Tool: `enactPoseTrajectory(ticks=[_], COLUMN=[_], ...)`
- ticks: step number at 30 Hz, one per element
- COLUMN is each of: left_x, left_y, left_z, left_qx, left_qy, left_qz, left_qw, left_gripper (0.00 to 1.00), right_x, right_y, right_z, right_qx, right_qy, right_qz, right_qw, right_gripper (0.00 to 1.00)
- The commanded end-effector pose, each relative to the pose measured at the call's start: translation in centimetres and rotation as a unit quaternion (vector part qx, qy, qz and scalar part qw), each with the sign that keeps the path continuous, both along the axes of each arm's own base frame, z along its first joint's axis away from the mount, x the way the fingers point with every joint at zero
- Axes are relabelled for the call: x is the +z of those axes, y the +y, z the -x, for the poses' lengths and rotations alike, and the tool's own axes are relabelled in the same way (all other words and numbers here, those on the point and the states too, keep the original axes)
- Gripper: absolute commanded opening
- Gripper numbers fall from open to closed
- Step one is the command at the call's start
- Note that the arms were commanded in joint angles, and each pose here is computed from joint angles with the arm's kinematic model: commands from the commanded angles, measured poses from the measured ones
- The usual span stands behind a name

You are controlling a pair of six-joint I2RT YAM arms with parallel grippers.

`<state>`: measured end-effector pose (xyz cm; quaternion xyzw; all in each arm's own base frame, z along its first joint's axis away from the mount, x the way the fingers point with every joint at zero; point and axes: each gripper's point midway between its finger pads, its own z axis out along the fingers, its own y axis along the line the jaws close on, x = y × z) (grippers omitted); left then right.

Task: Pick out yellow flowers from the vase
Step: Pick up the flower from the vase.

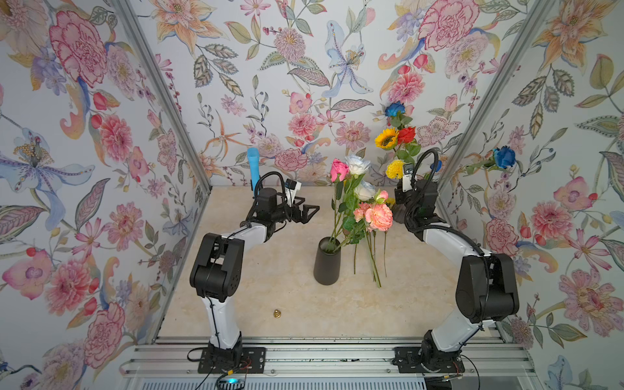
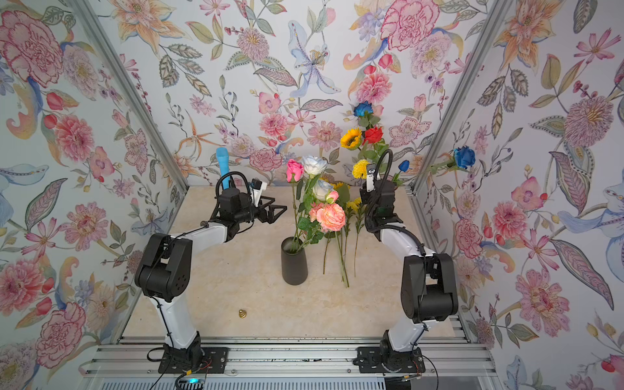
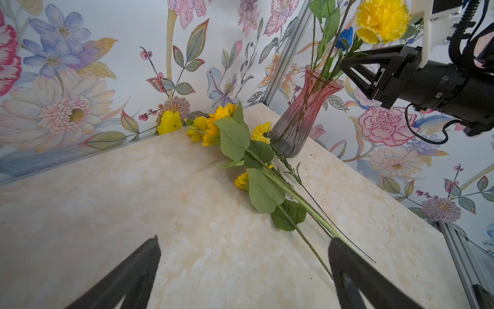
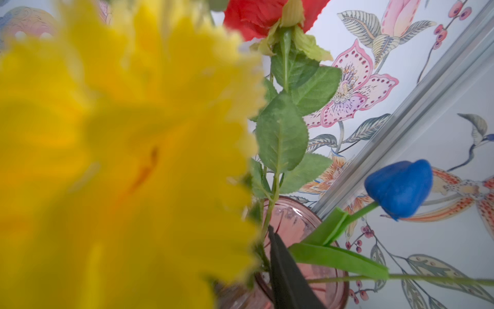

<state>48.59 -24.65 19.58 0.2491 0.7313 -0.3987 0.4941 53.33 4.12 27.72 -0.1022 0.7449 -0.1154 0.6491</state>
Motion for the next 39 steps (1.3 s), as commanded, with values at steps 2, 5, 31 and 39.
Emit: enactPoseTrajectory(ticks=[2,5,31,39], left_x=[1.9,1.9,2.7,3.1], left_y=[0.4,0.4,0.3,0.5], left_z=[0.0,-0.1,0.5,0.6], left_qx=[-0.002,-0.001,-0.004,-0.002], left_qy=[-0.027,-0.029,-0.034,-0.039], left_qz=[-0.002,-0.003,0.005,0.006], left_qw=[1.000,1.000,0.999,0.999], left_gripper=[1.00,1.00,1.00,1.00], right_x=[2.0,2.1,8.4,13.3], right_y=[-0.1,-0.2,-2.1,-2.1], right_z=[-0.4,-0.5,4.5,8.3], right_qx=[-0.003,-0.005,-0.030,-0.016], right_qy=[-0.028,-0.027,-0.072,-0.099], right_qz=[0.000,0.000,-0.001,-0.034], right_qw=[1.000,1.000,0.997,0.994], right_gripper=[0.25,0.16,0.00,0.00])
